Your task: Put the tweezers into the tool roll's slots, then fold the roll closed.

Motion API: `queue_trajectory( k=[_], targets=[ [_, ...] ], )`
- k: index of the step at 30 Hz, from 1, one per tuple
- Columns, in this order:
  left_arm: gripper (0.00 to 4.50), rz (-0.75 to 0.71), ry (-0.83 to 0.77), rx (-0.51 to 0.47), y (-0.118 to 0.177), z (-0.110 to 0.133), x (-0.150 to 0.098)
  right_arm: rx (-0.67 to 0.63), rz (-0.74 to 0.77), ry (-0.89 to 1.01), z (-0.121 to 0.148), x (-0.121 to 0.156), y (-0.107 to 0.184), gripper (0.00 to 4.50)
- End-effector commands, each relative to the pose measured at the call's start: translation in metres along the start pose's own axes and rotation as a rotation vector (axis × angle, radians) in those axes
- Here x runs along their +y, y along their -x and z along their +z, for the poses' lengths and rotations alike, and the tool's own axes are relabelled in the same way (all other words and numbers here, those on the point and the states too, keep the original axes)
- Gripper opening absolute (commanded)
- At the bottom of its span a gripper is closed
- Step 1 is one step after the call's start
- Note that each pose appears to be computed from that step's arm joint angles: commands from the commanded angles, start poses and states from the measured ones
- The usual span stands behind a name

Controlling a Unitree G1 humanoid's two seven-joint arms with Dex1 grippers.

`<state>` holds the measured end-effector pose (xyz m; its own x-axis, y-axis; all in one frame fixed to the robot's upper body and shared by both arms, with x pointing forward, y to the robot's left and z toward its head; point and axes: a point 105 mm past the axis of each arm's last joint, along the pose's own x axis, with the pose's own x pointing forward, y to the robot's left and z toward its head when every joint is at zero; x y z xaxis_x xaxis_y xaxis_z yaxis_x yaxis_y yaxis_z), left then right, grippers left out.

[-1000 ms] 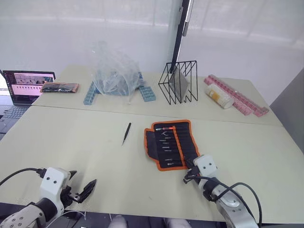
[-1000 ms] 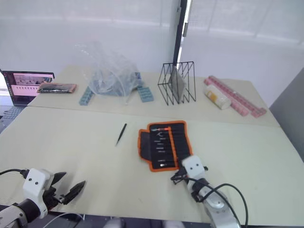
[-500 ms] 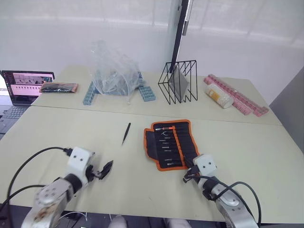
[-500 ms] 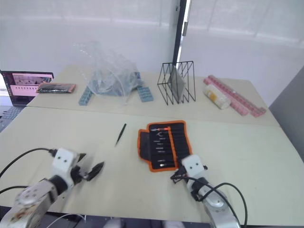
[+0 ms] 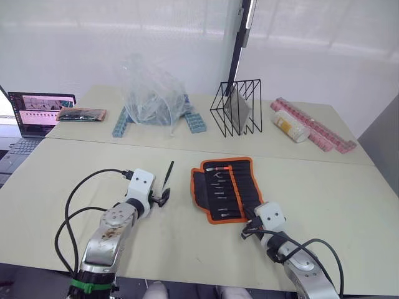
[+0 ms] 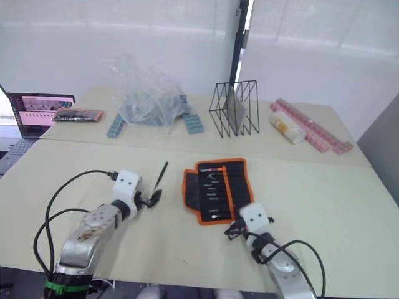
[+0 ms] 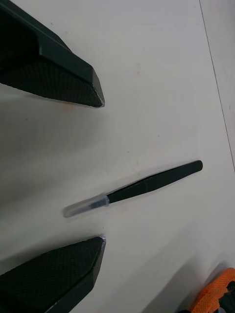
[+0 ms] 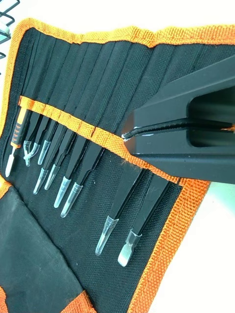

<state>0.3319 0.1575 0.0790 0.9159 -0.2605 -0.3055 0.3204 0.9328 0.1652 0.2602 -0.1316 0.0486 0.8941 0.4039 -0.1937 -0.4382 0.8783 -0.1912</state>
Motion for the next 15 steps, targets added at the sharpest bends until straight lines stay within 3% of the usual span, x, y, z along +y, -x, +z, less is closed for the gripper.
queue_trajectory(
  k=[1, 5, 8, 15],
  targets=[
    [4.48, -0.014, 0.000, 0.044, -0.012, -0.008, -0.010, 0.119, 0.025, -0.026, -0.028, 0.007, 0.003, 0.00],
    [4.48, -0.014, 0.018, 0.045, -0.020, -0.006, -0.013, 0.118, 0.024, -0.027, -0.028, 0.008, 0.002, 0.00],
    [3.73, -0.018, 0.025, 0.045, -0.022, -0.006, -0.015, 0.118, 0.023, -0.029, -0.028, 0.008, 0.002, 0.00],
    [1.35, -0.024, 0.049, 0.053, -0.023, -0.010, -0.017, 0.118, 0.022, -0.033, -0.028, 0.009, 0.003, 0.00]
  ],
)
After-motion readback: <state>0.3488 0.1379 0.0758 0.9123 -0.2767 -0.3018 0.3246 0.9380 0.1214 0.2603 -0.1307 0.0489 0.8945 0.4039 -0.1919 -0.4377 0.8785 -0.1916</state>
